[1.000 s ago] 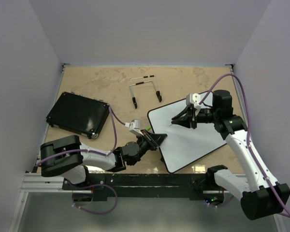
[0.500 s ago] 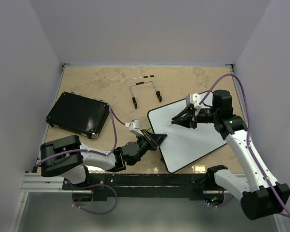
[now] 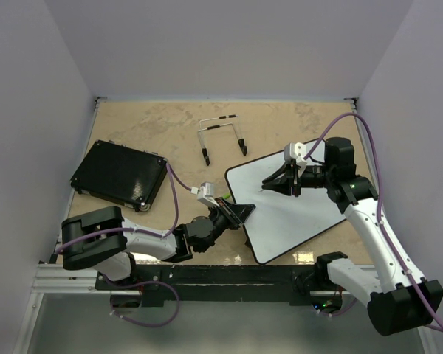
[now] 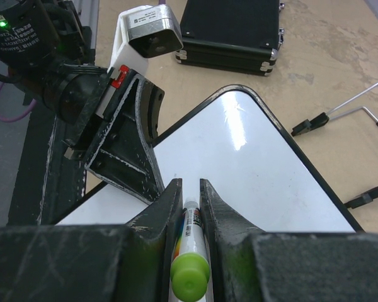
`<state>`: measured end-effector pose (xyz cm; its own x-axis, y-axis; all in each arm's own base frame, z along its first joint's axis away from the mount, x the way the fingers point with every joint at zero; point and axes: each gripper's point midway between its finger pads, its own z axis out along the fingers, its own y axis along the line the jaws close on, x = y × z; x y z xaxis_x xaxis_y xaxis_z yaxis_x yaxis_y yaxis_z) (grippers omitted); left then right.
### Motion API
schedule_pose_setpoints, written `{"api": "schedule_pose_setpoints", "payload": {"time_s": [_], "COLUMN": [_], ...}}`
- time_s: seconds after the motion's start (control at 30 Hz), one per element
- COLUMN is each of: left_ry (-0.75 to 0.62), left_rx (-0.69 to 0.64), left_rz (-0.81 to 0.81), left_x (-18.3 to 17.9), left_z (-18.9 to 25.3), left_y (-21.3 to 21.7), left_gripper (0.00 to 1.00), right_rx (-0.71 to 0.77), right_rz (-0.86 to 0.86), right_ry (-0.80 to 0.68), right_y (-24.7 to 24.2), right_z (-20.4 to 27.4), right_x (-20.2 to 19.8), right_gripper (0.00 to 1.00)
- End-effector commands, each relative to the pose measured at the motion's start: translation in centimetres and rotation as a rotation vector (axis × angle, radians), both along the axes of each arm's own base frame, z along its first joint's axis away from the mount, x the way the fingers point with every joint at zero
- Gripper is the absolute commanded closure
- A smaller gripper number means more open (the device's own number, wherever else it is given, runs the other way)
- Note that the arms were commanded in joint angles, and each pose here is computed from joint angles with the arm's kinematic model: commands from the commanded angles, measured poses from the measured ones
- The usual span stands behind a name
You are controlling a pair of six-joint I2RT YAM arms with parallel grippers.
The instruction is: Write a sentence on the whiteboard
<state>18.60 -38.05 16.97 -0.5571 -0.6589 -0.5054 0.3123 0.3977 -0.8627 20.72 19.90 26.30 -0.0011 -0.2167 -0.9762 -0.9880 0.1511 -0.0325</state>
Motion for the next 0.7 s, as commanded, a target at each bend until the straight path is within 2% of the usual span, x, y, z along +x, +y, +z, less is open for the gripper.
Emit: {"api": "schedule_pose_setpoints", "payload": {"time_s": [0.0,0.67], "left_ry": [-0.067,-0.059], "left_rx": [0.047,0.044], "left_rz": [-0.006,-0.006], "left_x": [-0.08,-0.16], "left_z": [0.64,0.36], "left_y": [-0.18,-0.11], "left_gripper": [1.00,1.00], "right_rx": [0.013,0.014], "right_rz": [0.017,0.020], "right_ry": [-0.030,-0.031], "right_y": [0.03,0.06], "right_z": [0.33,0.30], "right_x": [-0.12,-0.12], "right_gripper": [1.00,1.00]}}
